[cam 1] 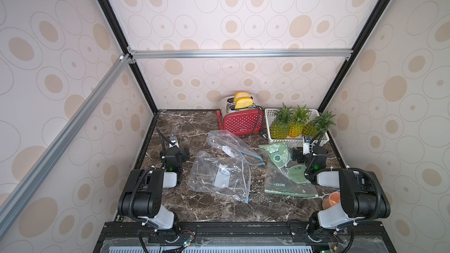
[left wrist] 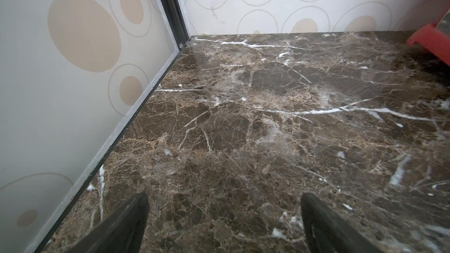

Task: Open the zip-top bag and take out the pineapple
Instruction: Reset both arms

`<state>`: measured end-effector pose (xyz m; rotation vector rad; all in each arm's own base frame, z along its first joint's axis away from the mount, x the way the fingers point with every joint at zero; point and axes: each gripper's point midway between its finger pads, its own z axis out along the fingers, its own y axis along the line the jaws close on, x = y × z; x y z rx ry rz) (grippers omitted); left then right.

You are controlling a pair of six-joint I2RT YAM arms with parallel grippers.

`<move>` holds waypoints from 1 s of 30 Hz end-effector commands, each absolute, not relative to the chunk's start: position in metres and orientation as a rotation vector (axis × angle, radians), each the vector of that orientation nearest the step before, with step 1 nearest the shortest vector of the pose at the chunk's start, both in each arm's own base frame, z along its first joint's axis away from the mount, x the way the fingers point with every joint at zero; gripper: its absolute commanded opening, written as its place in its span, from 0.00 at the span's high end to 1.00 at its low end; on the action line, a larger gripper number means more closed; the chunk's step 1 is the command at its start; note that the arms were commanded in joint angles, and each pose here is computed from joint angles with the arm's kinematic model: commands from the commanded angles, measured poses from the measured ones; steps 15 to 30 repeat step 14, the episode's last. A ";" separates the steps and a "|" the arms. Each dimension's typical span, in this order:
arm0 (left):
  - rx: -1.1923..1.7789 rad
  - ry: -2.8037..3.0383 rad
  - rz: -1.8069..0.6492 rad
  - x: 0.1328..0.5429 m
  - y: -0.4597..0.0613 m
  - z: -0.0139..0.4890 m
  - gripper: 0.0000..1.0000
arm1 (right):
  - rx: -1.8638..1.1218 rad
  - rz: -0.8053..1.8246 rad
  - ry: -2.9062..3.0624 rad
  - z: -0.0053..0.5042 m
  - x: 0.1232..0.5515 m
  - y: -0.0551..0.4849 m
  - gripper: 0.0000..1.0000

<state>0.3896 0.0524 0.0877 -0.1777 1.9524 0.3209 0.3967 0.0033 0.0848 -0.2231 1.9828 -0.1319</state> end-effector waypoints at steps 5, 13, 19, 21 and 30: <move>-0.175 1.920 0.315 0.396 0.053 0.099 0.01 | -0.251 -0.133 1.990 0.082 0.397 0.006 0.00; -0.175 1.920 0.315 0.396 0.053 0.099 0.01 | -0.253 -0.129 1.996 0.081 0.398 0.006 0.00; -0.175 1.919 0.314 0.396 0.053 0.099 0.01 | -0.251 -0.129 1.995 0.081 0.398 0.006 0.00; -0.175 1.919 0.314 0.396 0.053 0.099 0.01 | -0.251 -0.129 1.995 0.081 0.398 0.006 0.00; -0.175 1.919 0.314 0.396 0.053 0.099 0.01 | -0.251 -0.129 1.995 0.081 0.398 0.006 0.00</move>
